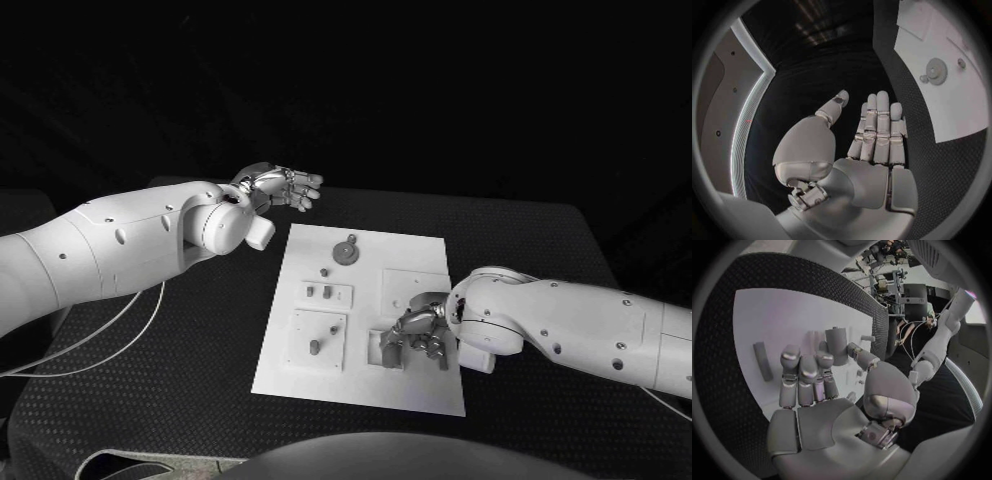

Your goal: Assemble the parts on the task board

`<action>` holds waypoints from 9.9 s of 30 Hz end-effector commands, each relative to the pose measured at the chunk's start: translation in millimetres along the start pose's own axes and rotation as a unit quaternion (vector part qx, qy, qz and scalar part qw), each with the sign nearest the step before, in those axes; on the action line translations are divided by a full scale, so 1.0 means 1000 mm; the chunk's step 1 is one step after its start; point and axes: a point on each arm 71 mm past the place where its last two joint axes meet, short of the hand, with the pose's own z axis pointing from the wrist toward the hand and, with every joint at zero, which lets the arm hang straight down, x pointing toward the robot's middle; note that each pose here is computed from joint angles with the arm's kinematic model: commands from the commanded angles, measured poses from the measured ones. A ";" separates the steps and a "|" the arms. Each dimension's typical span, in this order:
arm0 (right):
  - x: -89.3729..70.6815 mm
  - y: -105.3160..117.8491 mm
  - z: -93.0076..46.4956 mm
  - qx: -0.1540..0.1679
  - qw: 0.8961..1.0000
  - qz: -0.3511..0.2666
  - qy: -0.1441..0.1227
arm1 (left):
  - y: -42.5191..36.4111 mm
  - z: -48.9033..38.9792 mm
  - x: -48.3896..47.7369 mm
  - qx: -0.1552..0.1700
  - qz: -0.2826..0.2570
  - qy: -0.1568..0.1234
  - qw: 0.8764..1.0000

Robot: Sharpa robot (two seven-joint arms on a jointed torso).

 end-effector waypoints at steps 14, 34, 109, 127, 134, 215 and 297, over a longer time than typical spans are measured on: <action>0.002 0.005 0.002 -0.013 1.000 -0.003 -0.006 | -0.0015 0.0003 0.0029 0.003 0.001 0.011 1.000; 0.003 0.008 0.003 -0.016 1.000 -0.012 -0.005 | -0.0013 0.0002 0.0031 0.002 0.001 0.012 1.000; -0.029 -0.076 -0.044 0.073 0.991 -0.059 -0.099 | -0.0005 -0.0025 -0.0010 0.003 0.005 0.011 1.000; -0.018 -0.076 -0.026 0.092 0.990 -0.085 -0.067 | -0.0004 -0.0026 -0.0006 0.001 0.007 0.011 1.000; -0.010 -0.072 -0.019 0.085 0.991 -0.081 -0.060 | -0.0001 -0.0030 -0.0016 0.000 0.008 0.010 1.000; 0.003 -0.054 -0.022 0.031 0.993 -0.059 -0.102 | 0.0014 -0.0066 -0.0045 -0.003 0.037 0.014 0.999; 0.018 -0.010 0.000 -0.006 1.000 -0.012 -0.019 | 0.0018 -0.0053 -0.0003 -0.009 0.039 0.027 0.999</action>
